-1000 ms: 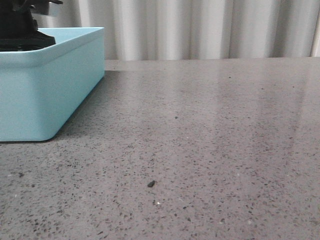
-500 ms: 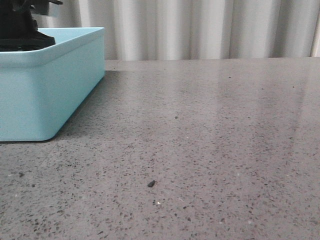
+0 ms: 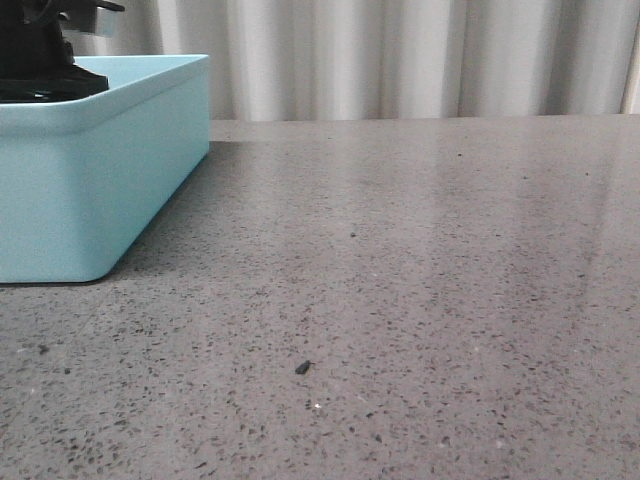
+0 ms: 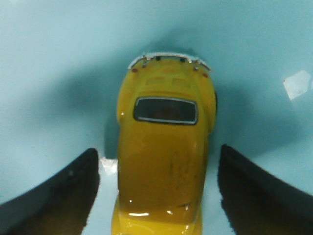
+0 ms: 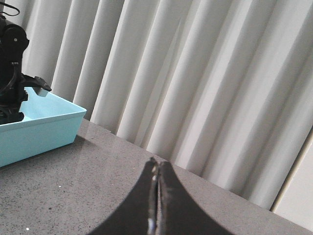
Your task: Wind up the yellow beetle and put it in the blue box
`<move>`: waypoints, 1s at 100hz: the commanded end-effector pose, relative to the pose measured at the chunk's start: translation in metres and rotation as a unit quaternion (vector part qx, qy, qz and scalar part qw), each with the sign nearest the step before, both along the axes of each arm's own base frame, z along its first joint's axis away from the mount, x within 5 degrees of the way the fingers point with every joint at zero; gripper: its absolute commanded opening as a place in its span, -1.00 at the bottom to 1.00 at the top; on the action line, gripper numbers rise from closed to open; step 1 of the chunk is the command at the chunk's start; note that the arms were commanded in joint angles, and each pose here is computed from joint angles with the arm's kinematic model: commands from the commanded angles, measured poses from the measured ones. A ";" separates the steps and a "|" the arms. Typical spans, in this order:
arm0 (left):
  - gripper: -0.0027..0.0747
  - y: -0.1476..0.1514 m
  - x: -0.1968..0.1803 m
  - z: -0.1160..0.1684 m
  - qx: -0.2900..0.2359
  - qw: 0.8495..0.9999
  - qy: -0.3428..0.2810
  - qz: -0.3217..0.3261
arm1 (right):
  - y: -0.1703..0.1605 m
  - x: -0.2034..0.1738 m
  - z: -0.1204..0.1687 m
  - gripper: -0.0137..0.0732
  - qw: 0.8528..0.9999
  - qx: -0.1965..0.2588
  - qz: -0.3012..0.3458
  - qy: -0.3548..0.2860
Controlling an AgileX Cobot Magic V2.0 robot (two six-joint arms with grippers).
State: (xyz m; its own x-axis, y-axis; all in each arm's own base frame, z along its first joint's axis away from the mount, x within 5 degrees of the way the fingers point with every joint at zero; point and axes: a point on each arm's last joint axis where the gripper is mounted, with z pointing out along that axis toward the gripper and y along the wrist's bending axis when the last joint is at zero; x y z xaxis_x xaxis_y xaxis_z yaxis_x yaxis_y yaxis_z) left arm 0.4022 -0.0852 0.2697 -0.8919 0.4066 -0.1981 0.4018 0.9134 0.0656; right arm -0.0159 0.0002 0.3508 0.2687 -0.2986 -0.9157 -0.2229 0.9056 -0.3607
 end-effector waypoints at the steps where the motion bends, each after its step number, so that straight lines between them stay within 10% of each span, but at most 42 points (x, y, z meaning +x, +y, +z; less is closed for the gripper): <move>1: 0.65 0.003 -0.009 0.025 -0.006 1.000 -0.013 0.013 | -0.003 -0.007 0.014 -0.83 0.998 0.011 -0.007 -0.058; 36: 0.57 0.006 -0.027 0.099 -0.037 0.990 -0.132 0.015 | -0.003 -0.007 0.014 -0.83 0.998 0.011 -0.007 -0.059; 76: -0.87 0.015 -0.130 0.235 -0.161 0.932 -0.326 0.000 | -0.003 -0.007 0.012 -0.83 0.999 0.008 -0.006 -0.049; 100: -0.99 0.034 -0.230 0.282 -0.194 0.891 -0.410 -0.015 | -0.002 -0.006 0.009 -0.83 0.999 0.003 -0.005 -0.034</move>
State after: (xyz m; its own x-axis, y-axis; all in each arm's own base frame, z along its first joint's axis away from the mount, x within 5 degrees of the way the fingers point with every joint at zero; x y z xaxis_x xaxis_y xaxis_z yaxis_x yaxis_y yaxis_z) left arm 0.2198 -0.0595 0.5235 -0.5058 0.2513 -0.8252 0.3866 0.9212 0.0435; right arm -0.0155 0.0005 0.3482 0.2444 -0.3065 -0.9200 -0.2346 0.9019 -0.3628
